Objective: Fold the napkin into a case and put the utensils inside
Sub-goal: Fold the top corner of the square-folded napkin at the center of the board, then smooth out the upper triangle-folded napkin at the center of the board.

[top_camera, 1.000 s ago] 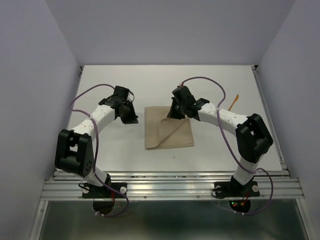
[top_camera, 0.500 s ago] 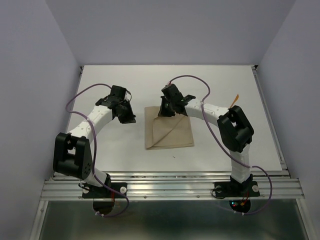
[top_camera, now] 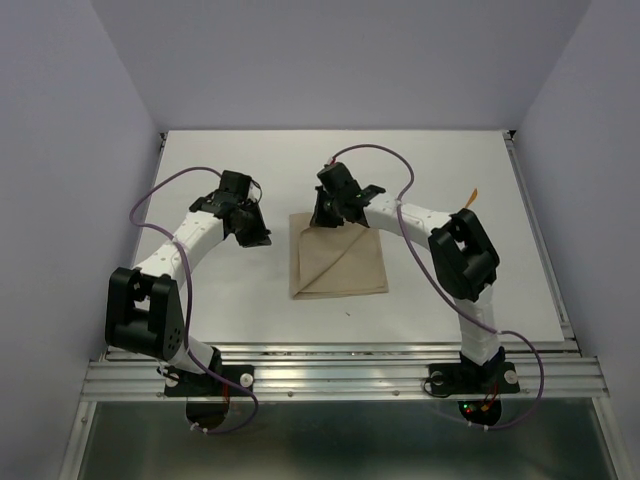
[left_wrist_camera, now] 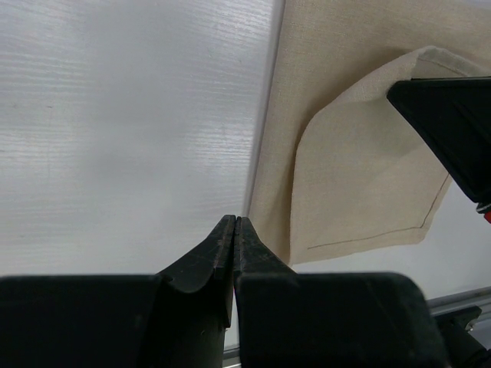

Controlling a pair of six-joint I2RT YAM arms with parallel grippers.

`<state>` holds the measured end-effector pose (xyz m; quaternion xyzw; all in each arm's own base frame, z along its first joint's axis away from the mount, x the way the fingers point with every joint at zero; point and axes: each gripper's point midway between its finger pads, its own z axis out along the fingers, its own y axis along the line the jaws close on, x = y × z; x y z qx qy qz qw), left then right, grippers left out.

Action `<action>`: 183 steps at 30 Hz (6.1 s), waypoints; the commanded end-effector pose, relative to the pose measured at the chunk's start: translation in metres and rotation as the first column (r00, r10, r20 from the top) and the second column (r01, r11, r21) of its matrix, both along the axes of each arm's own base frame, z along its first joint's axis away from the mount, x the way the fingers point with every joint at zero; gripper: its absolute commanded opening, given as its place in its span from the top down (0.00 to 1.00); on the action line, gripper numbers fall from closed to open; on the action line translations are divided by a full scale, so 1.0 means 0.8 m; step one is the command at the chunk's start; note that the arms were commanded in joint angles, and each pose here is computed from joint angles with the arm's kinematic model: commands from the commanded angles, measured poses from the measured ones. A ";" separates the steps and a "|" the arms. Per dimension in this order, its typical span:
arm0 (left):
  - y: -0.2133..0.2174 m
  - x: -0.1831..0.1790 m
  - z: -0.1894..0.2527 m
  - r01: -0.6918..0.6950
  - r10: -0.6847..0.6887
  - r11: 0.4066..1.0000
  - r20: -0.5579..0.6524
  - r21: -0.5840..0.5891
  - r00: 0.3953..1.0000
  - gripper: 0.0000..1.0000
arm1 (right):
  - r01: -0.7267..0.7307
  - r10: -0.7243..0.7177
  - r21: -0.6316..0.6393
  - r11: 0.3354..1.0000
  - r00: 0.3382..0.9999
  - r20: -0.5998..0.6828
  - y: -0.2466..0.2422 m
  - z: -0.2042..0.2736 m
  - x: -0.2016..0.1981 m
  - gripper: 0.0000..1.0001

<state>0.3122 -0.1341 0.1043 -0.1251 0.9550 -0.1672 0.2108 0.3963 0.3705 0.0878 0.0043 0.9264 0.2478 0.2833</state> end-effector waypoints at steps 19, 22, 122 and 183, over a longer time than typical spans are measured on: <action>0.005 -0.007 0.012 0.004 -0.004 1.000 0.032 -0.002 0.999 0.87 | -0.058 0.057 0.027 0.998 0.998 0.038 0.037 0.014 0.010 0.95; 0.005 -0.007 0.014 0.004 -0.004 1.000 0.037 -0.002 0.999 0.87 | -0.056 0.055 0.024 0.998 0.998 0.034 0.038 0.010 0.012 0.94; -0.089 0.147 -0.025 0.085 -0.099 0.985 0.091 0.148 0.991 1.00 | 0.175 -0.160 -0.126 0.977 0.980 0.118 -0.147 0.059 -0.040 0.64; -0.087 0.139 -0.037 0.083 -0.094 0.987 0.077 0.134 0.993 1.00 | 0.194 -0.180 -0.249 0.949 0.980 0.080 -0.158 -0.043 0.074 0.76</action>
